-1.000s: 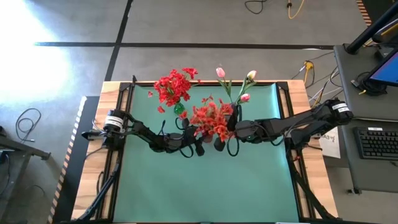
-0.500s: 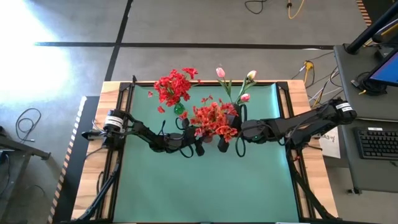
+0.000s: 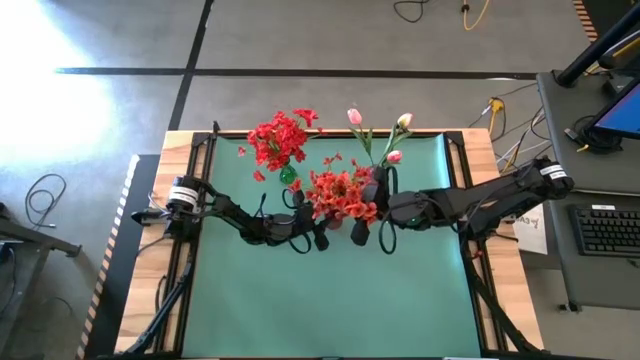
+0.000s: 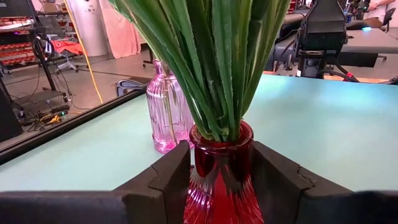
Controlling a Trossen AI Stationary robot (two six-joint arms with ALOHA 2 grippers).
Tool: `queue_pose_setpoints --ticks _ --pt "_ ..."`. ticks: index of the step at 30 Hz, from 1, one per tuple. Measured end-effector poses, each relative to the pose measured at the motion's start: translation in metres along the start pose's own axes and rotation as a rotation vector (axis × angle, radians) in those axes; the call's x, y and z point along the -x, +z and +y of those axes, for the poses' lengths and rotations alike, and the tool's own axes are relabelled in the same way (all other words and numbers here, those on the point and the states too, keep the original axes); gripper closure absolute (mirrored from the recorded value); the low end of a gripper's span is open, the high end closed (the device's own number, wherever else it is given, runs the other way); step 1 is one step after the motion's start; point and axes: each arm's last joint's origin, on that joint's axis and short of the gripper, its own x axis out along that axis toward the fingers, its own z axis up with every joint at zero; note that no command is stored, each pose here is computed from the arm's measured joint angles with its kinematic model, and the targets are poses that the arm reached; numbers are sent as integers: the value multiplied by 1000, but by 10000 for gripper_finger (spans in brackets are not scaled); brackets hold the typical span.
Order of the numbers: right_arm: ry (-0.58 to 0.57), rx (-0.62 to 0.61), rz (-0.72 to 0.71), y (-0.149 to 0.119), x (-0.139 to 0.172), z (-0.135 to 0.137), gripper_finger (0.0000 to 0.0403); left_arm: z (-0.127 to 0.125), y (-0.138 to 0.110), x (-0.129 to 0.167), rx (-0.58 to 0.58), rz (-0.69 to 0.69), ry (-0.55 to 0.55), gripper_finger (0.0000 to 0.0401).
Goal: Sort flowers into vase by color
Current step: Put the orange flowers into the red vase
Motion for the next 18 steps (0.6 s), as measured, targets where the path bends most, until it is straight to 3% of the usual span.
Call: queue_pose_setpoints --ticks 18 --pt "0 29 -3 9 1 2 382 0 0 0 0 0 0 261"
